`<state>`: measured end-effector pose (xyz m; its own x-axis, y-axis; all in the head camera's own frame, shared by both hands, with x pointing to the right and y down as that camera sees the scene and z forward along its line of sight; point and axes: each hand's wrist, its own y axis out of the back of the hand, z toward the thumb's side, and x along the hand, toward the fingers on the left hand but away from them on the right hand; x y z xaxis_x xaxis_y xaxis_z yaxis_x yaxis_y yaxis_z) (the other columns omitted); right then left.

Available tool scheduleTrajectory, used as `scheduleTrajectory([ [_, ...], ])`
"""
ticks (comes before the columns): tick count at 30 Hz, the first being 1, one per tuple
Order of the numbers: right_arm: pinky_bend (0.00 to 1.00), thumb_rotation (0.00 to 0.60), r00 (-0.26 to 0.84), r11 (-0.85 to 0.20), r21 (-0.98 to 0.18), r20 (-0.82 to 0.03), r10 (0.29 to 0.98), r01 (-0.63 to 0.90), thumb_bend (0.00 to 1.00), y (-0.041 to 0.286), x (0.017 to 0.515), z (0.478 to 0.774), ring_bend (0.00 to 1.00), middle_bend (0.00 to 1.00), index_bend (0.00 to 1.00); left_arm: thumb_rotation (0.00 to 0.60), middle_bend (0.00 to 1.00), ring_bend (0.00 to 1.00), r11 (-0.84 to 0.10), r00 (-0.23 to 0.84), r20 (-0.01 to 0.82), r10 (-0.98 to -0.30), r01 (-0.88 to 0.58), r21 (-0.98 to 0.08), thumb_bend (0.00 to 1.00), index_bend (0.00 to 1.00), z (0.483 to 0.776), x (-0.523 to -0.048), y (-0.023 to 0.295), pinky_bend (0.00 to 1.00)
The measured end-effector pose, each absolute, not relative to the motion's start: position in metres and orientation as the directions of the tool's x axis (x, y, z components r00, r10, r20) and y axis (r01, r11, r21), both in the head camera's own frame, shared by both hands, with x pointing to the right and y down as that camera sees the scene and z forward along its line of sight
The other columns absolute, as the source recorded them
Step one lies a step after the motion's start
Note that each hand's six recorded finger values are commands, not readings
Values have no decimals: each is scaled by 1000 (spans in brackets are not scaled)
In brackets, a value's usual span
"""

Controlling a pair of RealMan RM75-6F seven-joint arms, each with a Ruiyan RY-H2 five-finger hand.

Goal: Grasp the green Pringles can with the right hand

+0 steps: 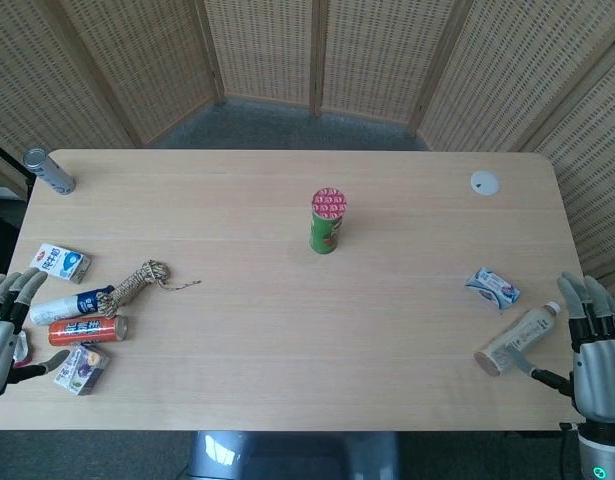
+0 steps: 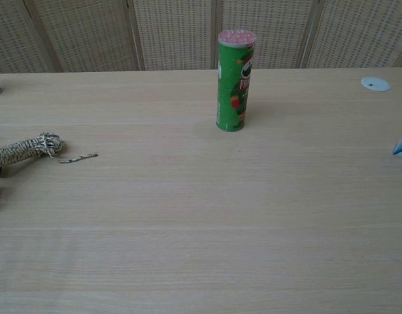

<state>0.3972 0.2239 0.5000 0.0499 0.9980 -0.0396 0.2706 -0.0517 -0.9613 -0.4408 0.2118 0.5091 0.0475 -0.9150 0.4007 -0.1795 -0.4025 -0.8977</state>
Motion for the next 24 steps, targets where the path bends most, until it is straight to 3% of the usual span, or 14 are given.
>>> scheduleTrajectory([
  [11, 113, 530, 50, -58, -960, -47, 998, 275, 0, 225, 403, 504, 0, 0, 36, 600, 0, 0, -403, 62, 399, -915, -183, -897, 0, 0, 509, -434, 214, 0],
  [15, 65, 530, 44, -68, -947, -57, 997, 313, 0, 221, 401, 509, 0, 0, 34, 600, 0, 0, -401, 57, 398, -916, -187, -897, 0, 0, 508, -435, 213, 0],
  [20, 2, 514, 68, -144, -902, -127, 990, 407, 0, 209, 387, 527, 0, 0, 0, 600, 0, 0, -401, 46, 400, -916, -190, -896, 0, 0, 509, -439, 212, 0],
  [24, 0, 455, 110, -242, -840, -216, 970, 485, 0, 192, 370, 548, 0, 0, 0, 600, 0, 0, -389, 39, 389, -920, -193, -901, 0, 0, 506, -442, 210, 0],
])
